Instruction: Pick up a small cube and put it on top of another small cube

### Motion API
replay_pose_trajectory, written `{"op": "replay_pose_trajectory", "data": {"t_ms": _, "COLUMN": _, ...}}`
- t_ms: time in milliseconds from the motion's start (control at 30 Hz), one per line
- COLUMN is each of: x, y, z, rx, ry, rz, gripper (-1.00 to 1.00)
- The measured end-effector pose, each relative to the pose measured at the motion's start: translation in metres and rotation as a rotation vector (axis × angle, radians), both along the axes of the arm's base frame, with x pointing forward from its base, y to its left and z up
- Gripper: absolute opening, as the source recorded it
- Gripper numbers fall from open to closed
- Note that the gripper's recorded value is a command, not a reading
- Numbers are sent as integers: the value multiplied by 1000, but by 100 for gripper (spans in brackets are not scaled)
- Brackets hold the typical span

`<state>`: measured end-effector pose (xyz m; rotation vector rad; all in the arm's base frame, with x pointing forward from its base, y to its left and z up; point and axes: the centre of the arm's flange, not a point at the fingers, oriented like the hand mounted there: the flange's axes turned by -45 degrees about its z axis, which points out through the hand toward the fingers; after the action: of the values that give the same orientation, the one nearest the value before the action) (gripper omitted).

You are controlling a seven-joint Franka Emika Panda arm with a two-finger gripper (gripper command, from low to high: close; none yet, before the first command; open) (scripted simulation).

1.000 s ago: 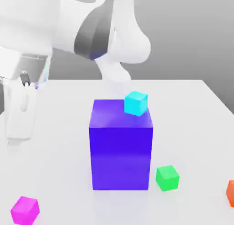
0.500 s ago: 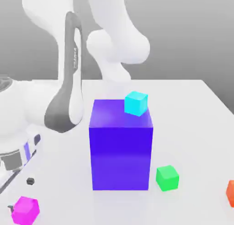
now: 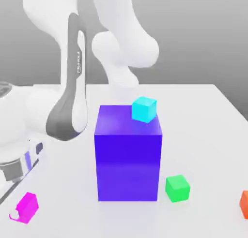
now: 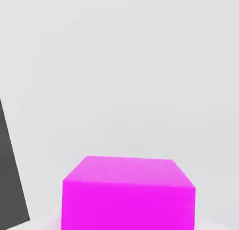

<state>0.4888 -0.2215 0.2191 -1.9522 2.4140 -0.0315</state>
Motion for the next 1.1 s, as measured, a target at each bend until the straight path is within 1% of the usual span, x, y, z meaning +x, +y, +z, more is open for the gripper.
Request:
{"op": "replay_pose_trajectory", "data": {"t_ms": 133, "x": 14, "y": 57, "z": 43, "rx": 27, "ry": -39, "rz": 62, "gripper": -100}}
{"op": "replay_pose_trajectory", "data": {"t_ms": 300, "x": 17, "y": 146, "z": 82, "rx": 58, "ry": -70, "rz": 168, "gripper": -100}}
{"op": "replay_pose_trajectory", "data": {"t_ms": 533, "x": -9, "y": 255, "z": 106, "rx": 81, "ry": -82, "rz": 298, "gripper": -100}}
{"op": "replay_pose_trajectory", "data": {"t_ms": 700, "x": -39, "y": 312, "z": 102, "rx": 82, "ry": -76, "rz": 363, "gripper": -100}}
{"op": "replay_pose_trajectory", "data": {"t_ms": 900, "x": -84, "y": 369, "z": 78, "rx": 64, "ry": -59, "rz": 443, "gripper": -100}}
{"op": "replay_pose_trajectory", "data": {"t_ms": 1000, "x": -114, "y": 382, "z": 50, "rx": 29, "ry": -22, "rz": 456, "gripper": -100}}
{"op": "replay_pose_trajectory", "data": {"t_ms": 1033, "x": -124, "y": 377, "z": 37, "rx": 7, "ry": 9, "rz": 440, "gripper": -100}}
{"op": "replay_pose_trajectory", "data": {"t_ms": 1100, "x": -131, "y": 375, "z": 22, "rx": -12, "ry": 28, "rz": 430, "gripper": -100}}
